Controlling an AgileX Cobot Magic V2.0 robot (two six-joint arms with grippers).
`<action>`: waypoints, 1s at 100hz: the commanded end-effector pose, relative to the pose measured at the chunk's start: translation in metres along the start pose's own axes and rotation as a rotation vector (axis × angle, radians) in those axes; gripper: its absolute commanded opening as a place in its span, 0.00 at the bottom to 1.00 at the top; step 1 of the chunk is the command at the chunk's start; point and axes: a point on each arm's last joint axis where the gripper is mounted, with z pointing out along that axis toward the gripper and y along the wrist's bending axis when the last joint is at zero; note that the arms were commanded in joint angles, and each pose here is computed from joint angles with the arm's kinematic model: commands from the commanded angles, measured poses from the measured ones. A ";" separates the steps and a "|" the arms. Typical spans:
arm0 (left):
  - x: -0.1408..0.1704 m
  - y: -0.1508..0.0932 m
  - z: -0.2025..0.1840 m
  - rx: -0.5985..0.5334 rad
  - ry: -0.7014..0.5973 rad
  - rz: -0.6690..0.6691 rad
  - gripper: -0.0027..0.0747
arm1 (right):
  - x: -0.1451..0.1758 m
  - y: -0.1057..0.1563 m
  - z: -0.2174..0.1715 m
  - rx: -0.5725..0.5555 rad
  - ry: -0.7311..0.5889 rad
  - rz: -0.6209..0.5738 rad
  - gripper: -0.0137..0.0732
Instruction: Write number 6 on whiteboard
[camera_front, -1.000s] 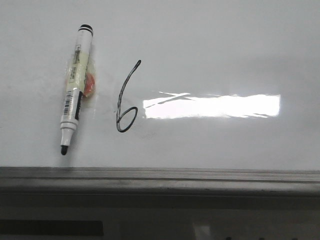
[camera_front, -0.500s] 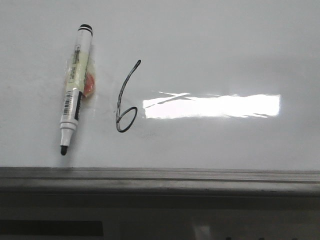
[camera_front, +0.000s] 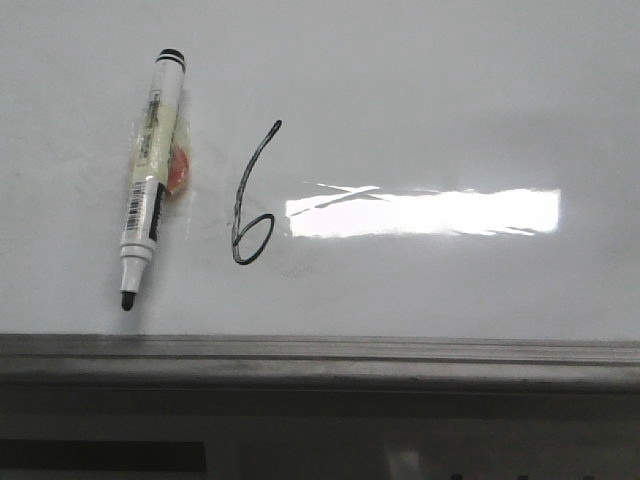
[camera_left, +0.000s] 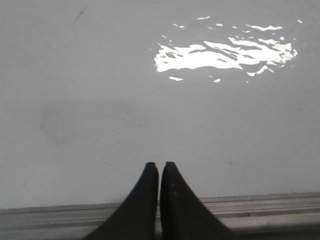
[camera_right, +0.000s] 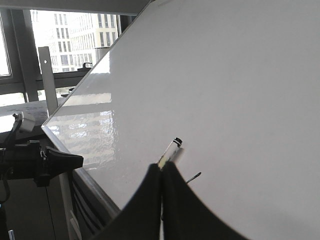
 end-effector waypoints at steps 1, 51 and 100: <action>0.000 0.000 0.000 -0.002 -0.075 -0.002 0.01 | -0.015 -0.001 0.000 0.010 -0.099 -0.020 0.08; 0.000 0.000 0.000 -0.002 -0.075 -0.002 0.01 | 0.008 -0.038 -0.010 0.579 -0.017 -0.122 0.08; 0.000 0.000 0.000 -0.002 -0.075 -0.002 0.01 | 0.070 -0.051 -0.029 0.821 0.133 -0.138 0.08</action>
